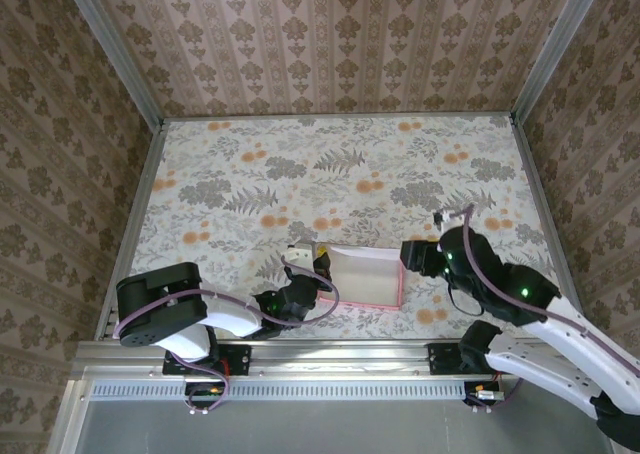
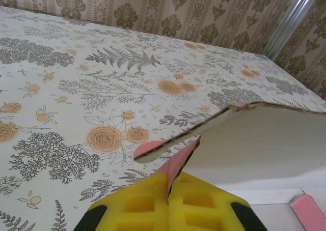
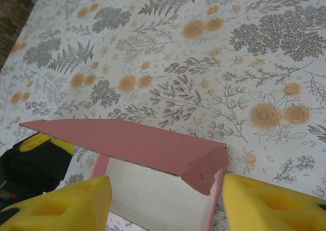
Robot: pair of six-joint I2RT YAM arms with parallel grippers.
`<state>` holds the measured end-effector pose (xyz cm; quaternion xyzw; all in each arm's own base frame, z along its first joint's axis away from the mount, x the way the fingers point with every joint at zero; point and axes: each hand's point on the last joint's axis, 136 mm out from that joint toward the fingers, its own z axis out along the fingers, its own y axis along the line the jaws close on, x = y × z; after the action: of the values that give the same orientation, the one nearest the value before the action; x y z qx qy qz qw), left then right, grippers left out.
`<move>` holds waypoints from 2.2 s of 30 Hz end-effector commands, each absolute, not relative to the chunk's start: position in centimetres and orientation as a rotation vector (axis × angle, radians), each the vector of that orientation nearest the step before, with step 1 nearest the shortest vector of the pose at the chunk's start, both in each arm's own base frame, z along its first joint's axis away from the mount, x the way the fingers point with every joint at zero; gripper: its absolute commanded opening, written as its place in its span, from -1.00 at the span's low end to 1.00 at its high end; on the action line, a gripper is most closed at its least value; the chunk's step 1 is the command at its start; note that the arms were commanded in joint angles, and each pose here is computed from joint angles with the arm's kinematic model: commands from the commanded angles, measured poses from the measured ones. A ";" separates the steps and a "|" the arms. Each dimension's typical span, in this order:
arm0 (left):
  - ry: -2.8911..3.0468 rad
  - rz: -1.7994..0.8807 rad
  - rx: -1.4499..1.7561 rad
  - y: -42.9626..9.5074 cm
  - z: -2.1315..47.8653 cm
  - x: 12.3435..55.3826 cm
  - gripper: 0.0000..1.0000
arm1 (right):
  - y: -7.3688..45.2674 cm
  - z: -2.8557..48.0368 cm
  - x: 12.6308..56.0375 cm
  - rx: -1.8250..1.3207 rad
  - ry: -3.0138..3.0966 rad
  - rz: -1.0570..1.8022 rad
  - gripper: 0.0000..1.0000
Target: Fold the paper box
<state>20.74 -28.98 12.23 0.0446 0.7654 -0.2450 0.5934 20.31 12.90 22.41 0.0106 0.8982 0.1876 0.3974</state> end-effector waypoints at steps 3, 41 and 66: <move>1.783 -0.550 0.136 -29.0 11.6 20.6 -1.00 | 14.8 20.9 21.2 -0.073 2.451 0.549 0.26; 1.807 -0.578 0.150 -29.6 11.0 20.3 -1.00 | 15.3 12.2 21.7 0.453 2.703 0.680 0.58; 1.804 -0.613 0.169 -30.6 11.3 20.0 -1.00 | 16.7 13.4 23.9 0.661 2.564 0.904 0.48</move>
<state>20.69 -29.46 11.87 0.0531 0.7650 -0.2474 0.5922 23.41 15.61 12.33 0.2273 0.9189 0.2766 0.1656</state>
